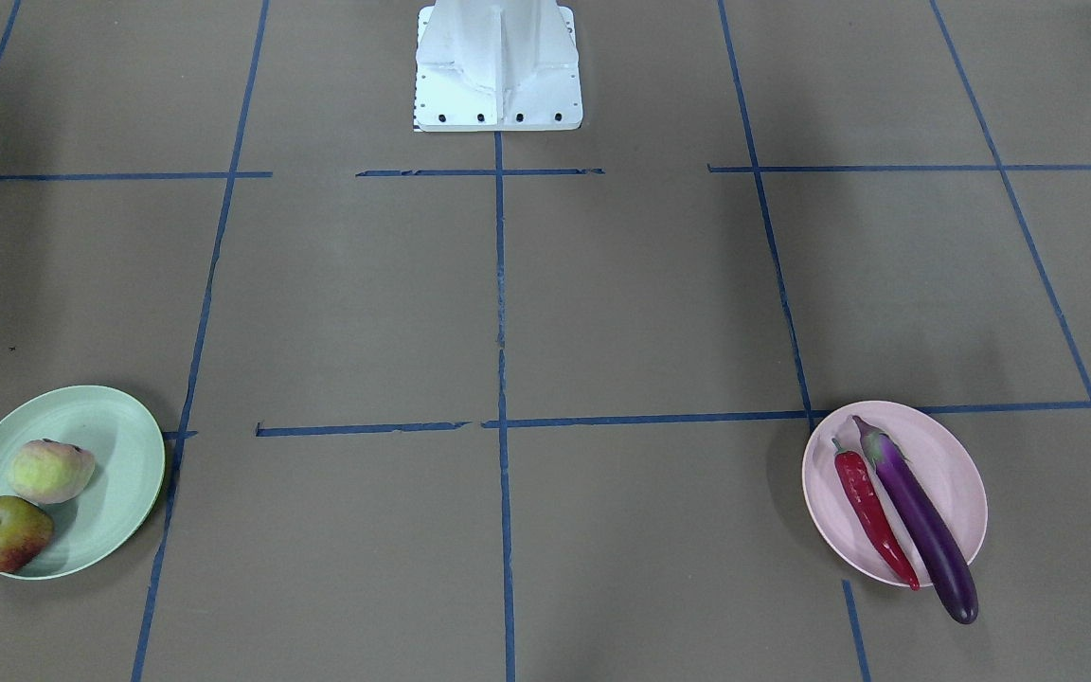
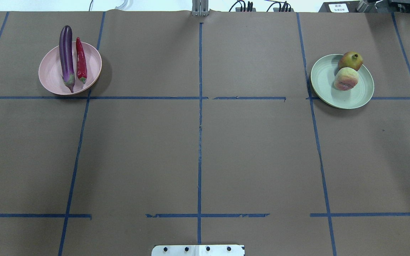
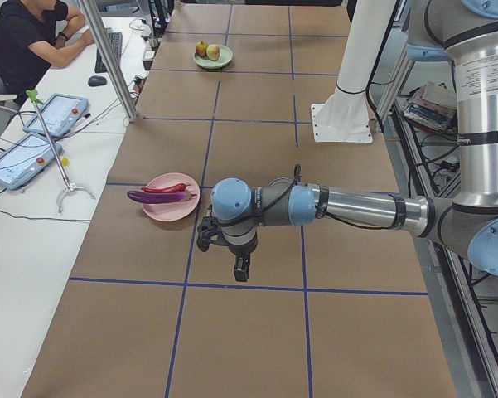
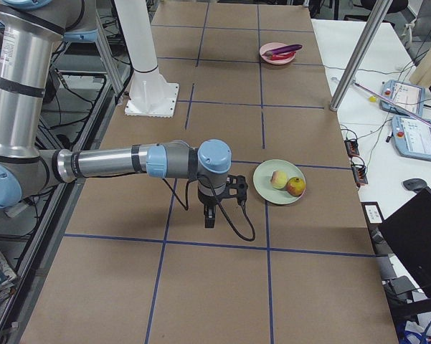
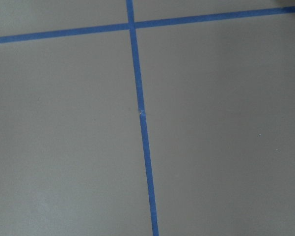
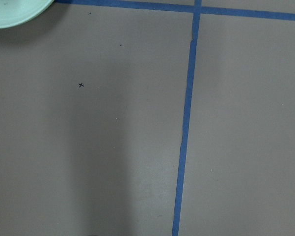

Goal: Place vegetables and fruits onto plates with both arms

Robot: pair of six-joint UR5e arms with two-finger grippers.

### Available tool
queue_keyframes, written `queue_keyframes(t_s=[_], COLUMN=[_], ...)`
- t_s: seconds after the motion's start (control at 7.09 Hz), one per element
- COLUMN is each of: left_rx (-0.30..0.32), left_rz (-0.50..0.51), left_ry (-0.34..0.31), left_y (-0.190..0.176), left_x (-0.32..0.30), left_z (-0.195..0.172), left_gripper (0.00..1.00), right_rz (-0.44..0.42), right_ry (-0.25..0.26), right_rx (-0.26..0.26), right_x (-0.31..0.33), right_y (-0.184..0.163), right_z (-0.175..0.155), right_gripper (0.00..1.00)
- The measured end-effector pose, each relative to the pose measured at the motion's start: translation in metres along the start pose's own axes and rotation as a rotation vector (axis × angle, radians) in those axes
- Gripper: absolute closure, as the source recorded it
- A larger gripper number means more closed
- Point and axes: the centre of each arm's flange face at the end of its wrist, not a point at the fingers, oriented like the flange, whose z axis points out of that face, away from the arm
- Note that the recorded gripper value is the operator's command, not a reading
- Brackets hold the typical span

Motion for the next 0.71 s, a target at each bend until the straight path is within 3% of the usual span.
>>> queue_keyframes(t_s=[0.71], left_rx=[-0.002], left_rz=[0.001], left_ry=[-0.003], left_y=[-0.0018], left_x=[-0.002], left_z=[0.0011], left_gripper=[0.0], right_rz=[-0.002], right_ry=[0.001], right_rx=[0.002], right_x=[-0.0012], right_y=[-0.0009], right_z=[-0.001], right_gripper=[0.0])
